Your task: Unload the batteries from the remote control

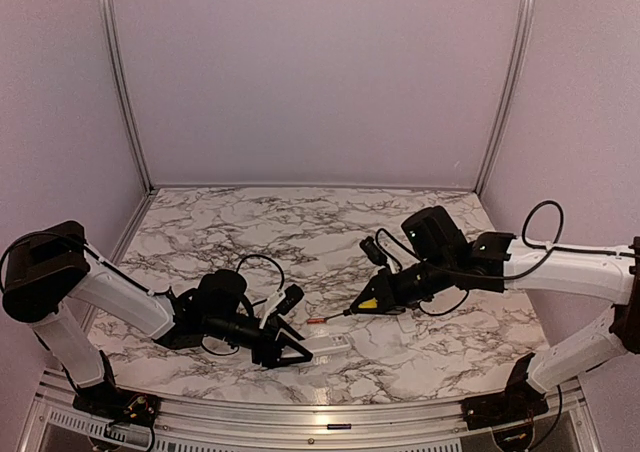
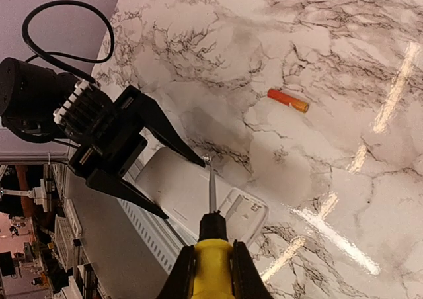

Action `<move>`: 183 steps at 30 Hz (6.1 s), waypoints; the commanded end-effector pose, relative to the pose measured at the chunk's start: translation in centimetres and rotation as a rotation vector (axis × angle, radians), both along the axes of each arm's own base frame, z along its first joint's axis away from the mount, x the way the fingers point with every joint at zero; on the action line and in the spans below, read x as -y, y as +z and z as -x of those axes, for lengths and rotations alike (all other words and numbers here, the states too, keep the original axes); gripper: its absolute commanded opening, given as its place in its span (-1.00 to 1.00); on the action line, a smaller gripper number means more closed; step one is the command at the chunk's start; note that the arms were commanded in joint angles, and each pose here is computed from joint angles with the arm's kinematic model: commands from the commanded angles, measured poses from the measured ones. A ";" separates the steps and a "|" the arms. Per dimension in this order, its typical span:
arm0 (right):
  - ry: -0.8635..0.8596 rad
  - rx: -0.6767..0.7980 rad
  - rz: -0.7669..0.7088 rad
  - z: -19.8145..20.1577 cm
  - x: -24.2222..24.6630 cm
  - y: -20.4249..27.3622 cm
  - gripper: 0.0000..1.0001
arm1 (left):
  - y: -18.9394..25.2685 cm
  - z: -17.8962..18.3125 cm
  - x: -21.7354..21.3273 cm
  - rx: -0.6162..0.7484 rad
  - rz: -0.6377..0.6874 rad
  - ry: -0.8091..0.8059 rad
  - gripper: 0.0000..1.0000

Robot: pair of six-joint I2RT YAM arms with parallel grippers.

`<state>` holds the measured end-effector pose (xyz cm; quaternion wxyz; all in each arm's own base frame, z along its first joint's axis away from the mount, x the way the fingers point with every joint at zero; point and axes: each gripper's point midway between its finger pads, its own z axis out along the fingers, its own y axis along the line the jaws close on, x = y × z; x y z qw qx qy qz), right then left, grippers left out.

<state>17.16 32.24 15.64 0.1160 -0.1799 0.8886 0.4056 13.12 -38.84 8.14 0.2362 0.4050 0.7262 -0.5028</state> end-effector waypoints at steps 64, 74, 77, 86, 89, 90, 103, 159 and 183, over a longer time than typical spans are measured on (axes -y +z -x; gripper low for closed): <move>-0.128 0.141 0.270 -26.6 -5.7 -7.1 -1.00 | 3.9 -9.8 -16.4 0.377 -0.273 0.916 -1.00; -0.113 0.139 0.259 -25.3 -5.1 -5.4 -1.00 | 1.1 -13.4 -14.2 0.362 -0.368 0.947 -1.00; -0.122 0.153 0.266 -25.4 -4.9 -4.9 -1.00 | -0.3 -14.5 -14.0 0.335 -0.399 0.969 -1.00; -0.174 0.173 0.249 -24.8 -3.9 -5.5 -1.00 | -3.1 -16.7 -13.0 0.281 -0.405 1.005 -0.84; -0.198 0.171 0.256 -24.4 -3.2 -5.9 -1.00 | -3.8 -17.0 -12.6 0.265 -0.411 1.014 -0.55; -0.204 0.172 0.257 -24.3 -3.0 -5.9 -1.00 | -3.9 -17.1 -12.5 0.258 -0.409 1.016 -0.31; -0.229 0.134 0.299 -22.7 -1.4 -9.0 -0.96 | -4.6 -16.5 -12.8 0.238 -0.417 0.997 0.98; -0.136 0.061 0.511 -16.7 0.7 -15.5 -0.30 | 1.4 -14.5 -18.0 0.357 -0.356 1.086 0.98; -0.313 0.405 0.533 -21.0 6.5 -0.6 0.97 | 11.3 -16.7 -26.0 0.755 -0.438 1.230 0.98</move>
